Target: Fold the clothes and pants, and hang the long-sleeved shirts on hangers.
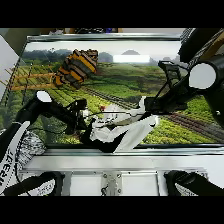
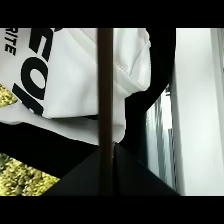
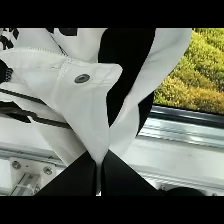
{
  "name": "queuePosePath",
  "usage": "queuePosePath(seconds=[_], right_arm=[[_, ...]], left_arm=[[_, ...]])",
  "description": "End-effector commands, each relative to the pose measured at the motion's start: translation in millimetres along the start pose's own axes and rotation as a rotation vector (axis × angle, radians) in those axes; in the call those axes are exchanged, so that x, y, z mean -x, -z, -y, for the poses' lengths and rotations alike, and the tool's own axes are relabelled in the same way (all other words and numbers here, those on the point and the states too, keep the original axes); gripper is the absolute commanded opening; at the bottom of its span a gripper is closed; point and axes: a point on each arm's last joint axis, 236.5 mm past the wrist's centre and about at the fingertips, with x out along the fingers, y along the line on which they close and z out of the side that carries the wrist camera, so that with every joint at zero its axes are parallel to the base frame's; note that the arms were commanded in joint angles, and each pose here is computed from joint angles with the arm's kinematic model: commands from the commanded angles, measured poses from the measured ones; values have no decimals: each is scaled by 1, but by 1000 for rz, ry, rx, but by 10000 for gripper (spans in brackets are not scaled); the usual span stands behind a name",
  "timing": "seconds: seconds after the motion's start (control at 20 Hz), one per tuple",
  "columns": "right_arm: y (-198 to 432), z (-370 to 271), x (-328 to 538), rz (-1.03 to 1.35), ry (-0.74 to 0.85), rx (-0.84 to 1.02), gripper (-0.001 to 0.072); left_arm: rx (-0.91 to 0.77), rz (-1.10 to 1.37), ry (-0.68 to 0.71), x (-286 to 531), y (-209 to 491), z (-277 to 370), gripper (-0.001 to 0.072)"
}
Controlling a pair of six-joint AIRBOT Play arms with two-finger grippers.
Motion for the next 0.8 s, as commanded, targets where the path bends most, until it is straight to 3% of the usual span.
queuePosePath(seconds=[0.0,0.75], right_arm=[[-5,-10,14,37,-37,17,14],[-3,-132,10,124,-327,195,14]], left_arm=[[-27,-17,21,-14,-4,0,16],[-60,-9,-19,-6,-18,-10,16]])
